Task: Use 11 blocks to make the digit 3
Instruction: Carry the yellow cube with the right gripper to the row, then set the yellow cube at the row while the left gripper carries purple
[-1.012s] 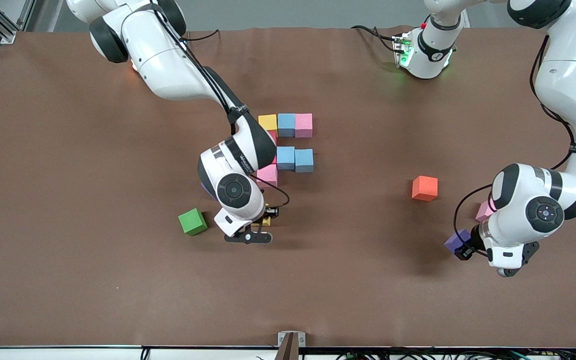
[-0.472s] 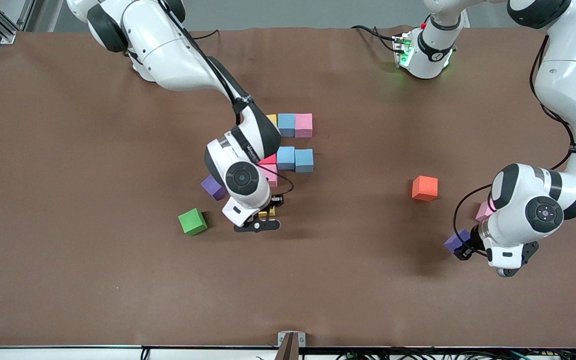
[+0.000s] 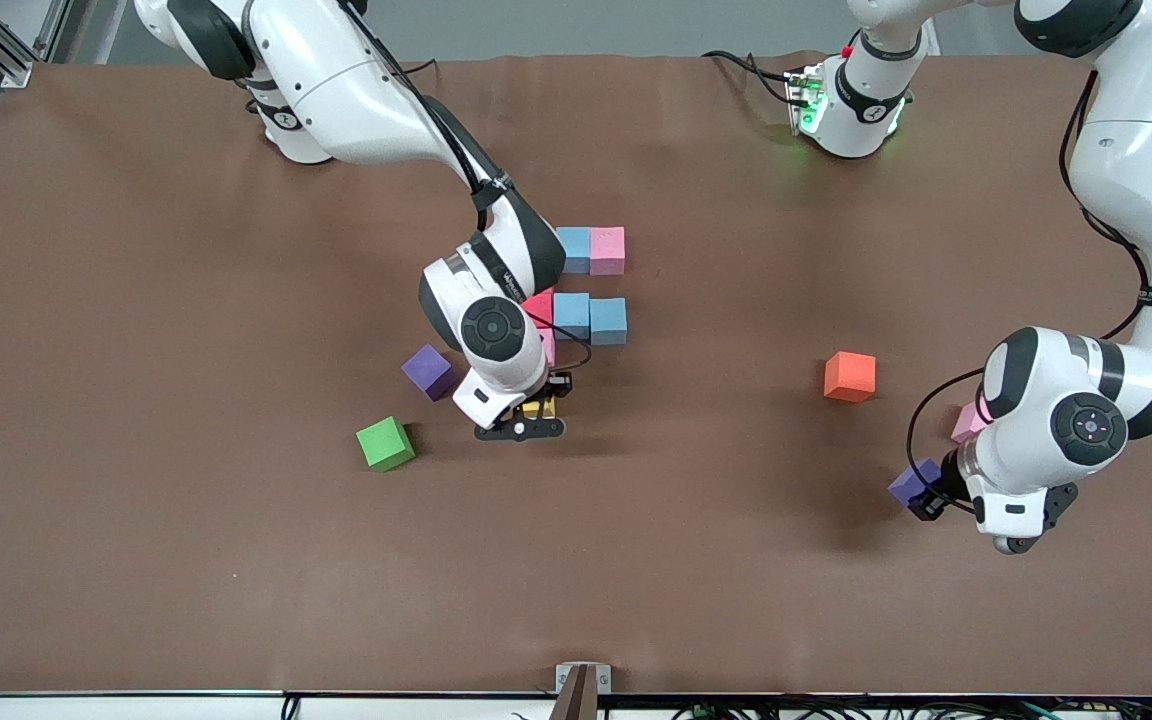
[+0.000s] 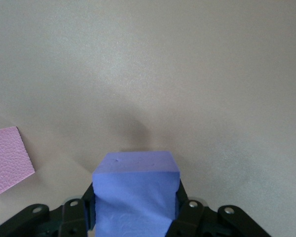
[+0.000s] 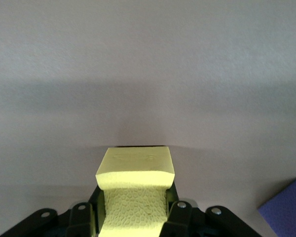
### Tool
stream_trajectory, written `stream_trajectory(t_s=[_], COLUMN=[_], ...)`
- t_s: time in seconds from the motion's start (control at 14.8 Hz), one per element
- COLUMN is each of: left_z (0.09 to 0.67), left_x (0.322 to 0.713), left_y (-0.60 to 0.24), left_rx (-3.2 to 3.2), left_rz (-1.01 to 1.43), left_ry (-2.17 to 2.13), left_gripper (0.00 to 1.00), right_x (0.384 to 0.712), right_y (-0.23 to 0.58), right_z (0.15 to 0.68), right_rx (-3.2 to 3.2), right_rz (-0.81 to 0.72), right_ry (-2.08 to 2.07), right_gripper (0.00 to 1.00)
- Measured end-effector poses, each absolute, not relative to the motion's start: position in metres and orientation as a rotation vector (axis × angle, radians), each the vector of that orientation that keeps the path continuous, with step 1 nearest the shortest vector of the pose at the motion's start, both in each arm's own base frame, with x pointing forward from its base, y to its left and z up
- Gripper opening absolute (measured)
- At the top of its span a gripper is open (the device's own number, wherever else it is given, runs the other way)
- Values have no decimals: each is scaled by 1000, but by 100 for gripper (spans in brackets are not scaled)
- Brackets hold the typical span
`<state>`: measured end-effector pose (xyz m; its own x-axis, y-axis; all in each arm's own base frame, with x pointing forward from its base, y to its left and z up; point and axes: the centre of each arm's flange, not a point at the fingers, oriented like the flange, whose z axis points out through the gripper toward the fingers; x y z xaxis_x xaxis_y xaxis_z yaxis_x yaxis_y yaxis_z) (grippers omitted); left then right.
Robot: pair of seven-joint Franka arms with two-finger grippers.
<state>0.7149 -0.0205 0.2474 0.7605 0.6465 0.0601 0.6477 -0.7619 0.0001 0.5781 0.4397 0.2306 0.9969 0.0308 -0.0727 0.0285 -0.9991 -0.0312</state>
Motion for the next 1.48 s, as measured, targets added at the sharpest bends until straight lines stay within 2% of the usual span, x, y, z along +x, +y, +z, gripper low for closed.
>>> stream_trajectory(t_s=[1.48], left_z=[249], left_x=[716], left_y=[-19], left_rx=[-2928], left_rz=[-96], left_ry=[-1080], left_gripper=[59], right_x=[562], right_y=[439], right_z=[229], right_rx=[-3119], right_rz=[49], right_ry=[17], right_gripper=[50])
